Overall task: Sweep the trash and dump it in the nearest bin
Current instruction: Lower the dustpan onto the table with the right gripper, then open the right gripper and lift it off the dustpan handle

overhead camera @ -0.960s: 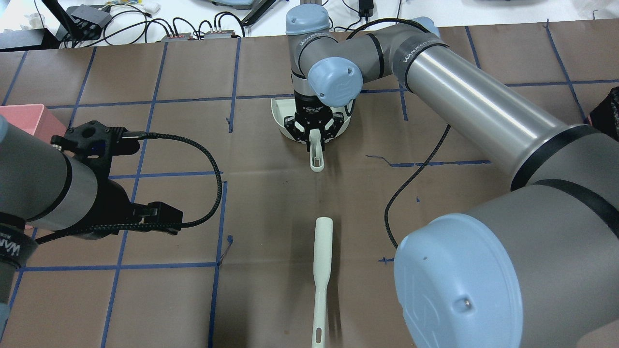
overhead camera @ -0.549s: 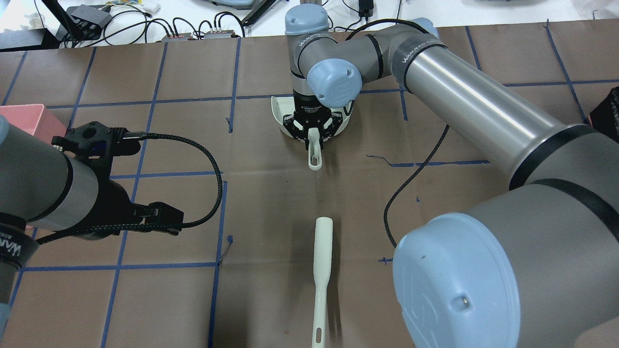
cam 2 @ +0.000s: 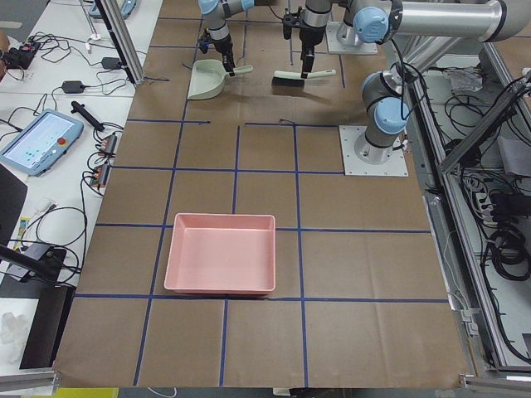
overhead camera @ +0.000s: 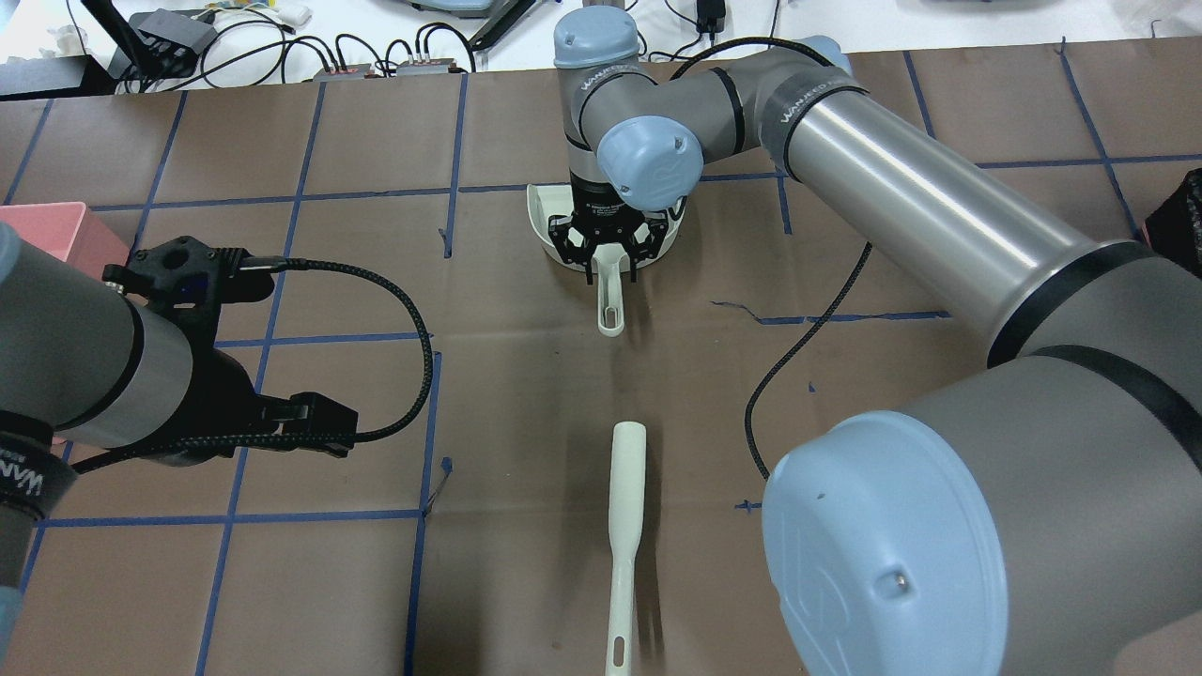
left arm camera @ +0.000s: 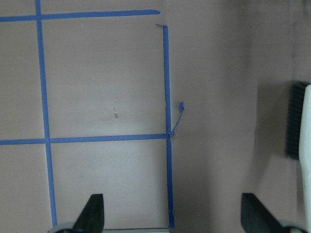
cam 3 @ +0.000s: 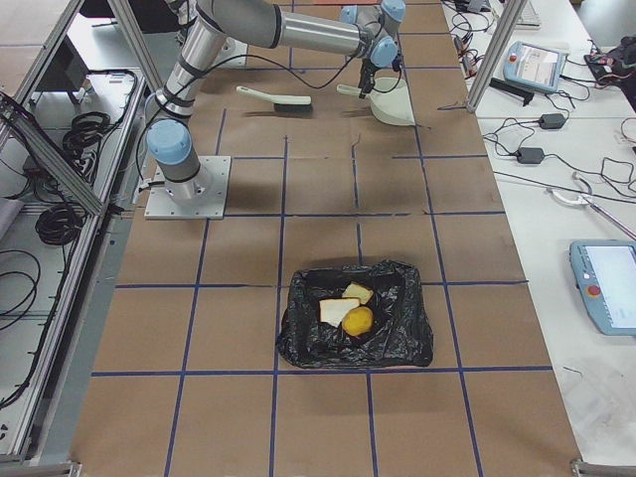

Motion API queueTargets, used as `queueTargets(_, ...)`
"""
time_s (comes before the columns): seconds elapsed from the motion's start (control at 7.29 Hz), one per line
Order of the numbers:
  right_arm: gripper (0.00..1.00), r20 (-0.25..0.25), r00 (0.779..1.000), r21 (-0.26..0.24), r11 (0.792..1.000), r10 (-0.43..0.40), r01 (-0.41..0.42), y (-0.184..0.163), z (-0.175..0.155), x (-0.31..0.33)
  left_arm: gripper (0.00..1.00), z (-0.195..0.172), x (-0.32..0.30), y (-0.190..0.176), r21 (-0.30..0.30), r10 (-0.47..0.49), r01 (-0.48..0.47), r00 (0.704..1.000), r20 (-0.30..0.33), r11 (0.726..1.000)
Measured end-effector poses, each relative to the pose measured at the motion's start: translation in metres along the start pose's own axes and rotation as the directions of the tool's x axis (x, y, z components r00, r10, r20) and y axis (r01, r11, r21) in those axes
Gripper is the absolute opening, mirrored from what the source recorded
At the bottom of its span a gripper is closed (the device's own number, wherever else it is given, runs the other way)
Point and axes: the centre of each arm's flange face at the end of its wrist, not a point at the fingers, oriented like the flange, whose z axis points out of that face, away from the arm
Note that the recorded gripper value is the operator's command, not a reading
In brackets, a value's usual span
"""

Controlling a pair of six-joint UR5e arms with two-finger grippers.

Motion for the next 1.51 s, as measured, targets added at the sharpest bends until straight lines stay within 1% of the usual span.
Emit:
queueTargets(0.41, 1.0, 0.01, 1.0, 0.006, 1.0, 0.007, -0.007, -0.001, -0.009, 0.006, 1.0, 0.005, 0.0, 0.002, -0.009, 0.0, 0.0, 1.0, 0.001, 1.0)
queueTargets(0.82, 1.0, 0.011, 1.0, 0.036, 0.999, 0.014, -0.015, 0.009, -0.044, 0.018, 1.0, 0.006, 0.0, 0.002, -0.01, 0.0, 0.0, 1.0, 0.001, 1.0)
queueTargets(0.96, 1.0, 0.008, 1.0, 0.031, 0.999, 0.014, -0.014, 0.014, -0.058, 0.029, 1.0, 0.006, 0.0, 0.002, -0.01, 0.0, 0.0, 1.0, 0.001, 1.0)
queueTargets(1.23, 1.0, -0.011, 1.0, 0.018, 1.0, -0.014, 0.014, 0.022, -0.09, 0.068, 1.0, 0.006, 0.0, 0.002, -0.01, 0.0, 0.0, 1.0, 0.001, 1.0)
queueTargets(1.51, 1.0, -0.023, 0.998, -0.002, 0.998, -0.063, 0.063, 0.036, -0.116, 0.124, 1.0, 0.007, 0.0, 0.002, -0.011, -0.001, 0.001, 1.0, -0.001, 1.0)
